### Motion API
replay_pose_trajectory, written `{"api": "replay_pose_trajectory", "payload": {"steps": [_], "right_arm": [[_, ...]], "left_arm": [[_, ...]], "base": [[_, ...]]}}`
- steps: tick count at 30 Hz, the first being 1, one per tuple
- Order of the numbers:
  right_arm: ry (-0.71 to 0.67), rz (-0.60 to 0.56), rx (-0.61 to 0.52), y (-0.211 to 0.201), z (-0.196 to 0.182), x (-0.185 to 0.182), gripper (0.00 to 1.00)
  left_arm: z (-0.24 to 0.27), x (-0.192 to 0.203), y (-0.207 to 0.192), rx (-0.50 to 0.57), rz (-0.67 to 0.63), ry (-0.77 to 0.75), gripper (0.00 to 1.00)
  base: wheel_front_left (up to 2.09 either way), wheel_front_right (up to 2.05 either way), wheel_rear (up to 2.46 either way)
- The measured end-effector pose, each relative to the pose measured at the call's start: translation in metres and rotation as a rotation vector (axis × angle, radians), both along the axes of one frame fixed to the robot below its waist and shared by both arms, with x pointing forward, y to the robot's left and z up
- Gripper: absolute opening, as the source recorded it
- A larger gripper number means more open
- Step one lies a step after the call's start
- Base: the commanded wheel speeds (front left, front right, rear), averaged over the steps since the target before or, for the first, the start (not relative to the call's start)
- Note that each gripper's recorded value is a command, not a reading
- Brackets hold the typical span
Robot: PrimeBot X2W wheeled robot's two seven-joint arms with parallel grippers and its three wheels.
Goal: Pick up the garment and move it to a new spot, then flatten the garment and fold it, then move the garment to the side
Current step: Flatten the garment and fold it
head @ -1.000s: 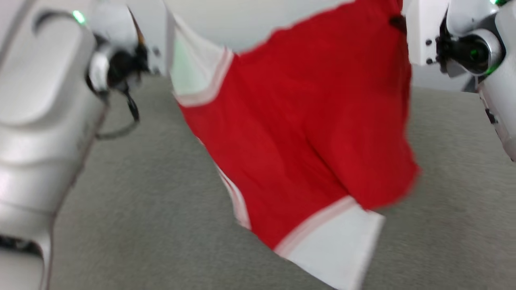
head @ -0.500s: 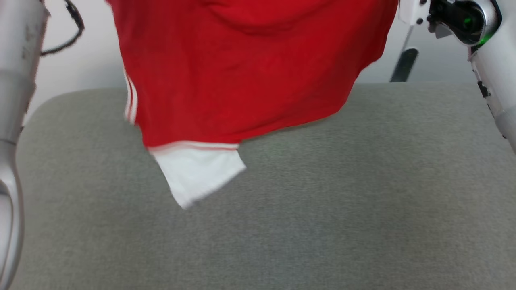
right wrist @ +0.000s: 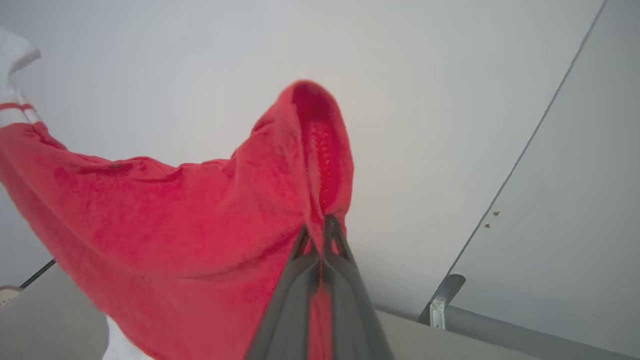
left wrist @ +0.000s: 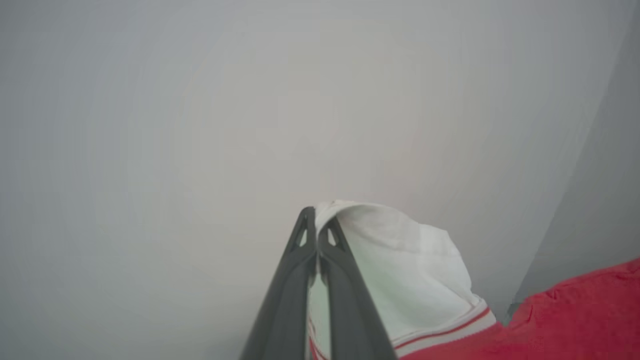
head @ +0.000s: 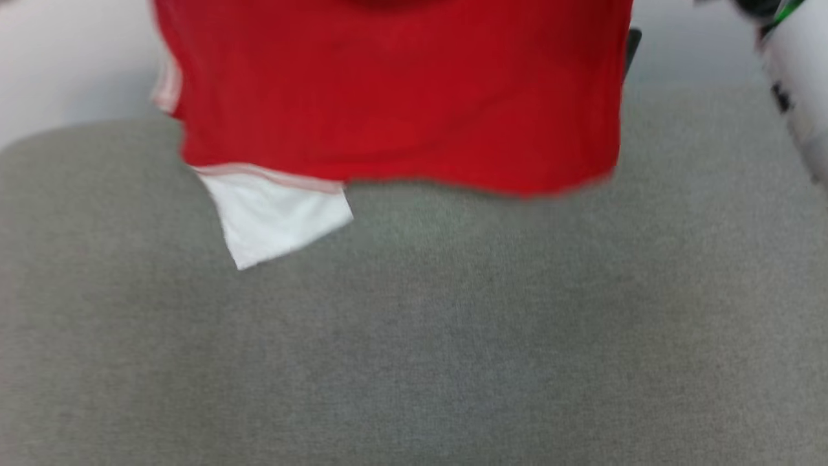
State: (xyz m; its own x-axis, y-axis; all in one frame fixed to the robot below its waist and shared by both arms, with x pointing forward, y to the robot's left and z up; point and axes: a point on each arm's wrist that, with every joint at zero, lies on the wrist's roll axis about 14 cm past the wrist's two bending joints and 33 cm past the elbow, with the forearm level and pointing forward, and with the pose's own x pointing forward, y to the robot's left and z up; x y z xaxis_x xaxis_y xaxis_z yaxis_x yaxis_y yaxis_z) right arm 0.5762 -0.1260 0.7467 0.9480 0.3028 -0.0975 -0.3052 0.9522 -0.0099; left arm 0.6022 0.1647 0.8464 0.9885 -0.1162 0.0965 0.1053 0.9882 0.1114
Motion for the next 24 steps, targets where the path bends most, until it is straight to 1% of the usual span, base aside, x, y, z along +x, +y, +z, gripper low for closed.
{"api": "replay_pose_trajectory", "payload": {"steps": [3,7,10,11,17,21,24], "right_arm": [[-0.084,-0.004,0.016,0.002,0.013,0.017,0.00],[-0.153,0.002,0.030,0.011,0.000,0.041,0.00],[-0.263,-0.017,0.051,0.005,0.009,0.060,0.00],[-0.285,-0.023,0.051,0.003,0.006,0.066,0.00],[-0.301,-0.044,0.062,0.003,-0.045,0.107,0.00],[-0.221,-0.057,0.069,0.003,-0.102,0.131,0.00],[-0.167,-0.053,0.067,0.007,-0.139,0.142,0.00]], "left_arm": [[0.015,0.014,-0.003,0.032,-0.002,-0.073,0.00],[0.018,0.039,-0.005,0.062,-0.006,-0.161,0.00],[0.031,0.053,-0.012,0.068,-0.026,-0.250,0.00],[0.031,0.059,-0.014,0.067,-0.038,-0.264,0.00],[0.005,0.100,-0.021,0.082,-0.070,-0.313,0.00],[-0.050,0.133,-0.020,0.075,-0.080,-0.245,0.00],[-0.090,0.151,-0.017,0.059,-0.084,-0.187,0.00]], "base": [[0.00,0.00,0.00],[0.00,0.00,0.00],[0.00,0.00,0.00],[0.00,0.00,0.00],[0.00,0.00,0.00],[0.00,0.00,0.00],[0.00,0.00,0.00]]}}
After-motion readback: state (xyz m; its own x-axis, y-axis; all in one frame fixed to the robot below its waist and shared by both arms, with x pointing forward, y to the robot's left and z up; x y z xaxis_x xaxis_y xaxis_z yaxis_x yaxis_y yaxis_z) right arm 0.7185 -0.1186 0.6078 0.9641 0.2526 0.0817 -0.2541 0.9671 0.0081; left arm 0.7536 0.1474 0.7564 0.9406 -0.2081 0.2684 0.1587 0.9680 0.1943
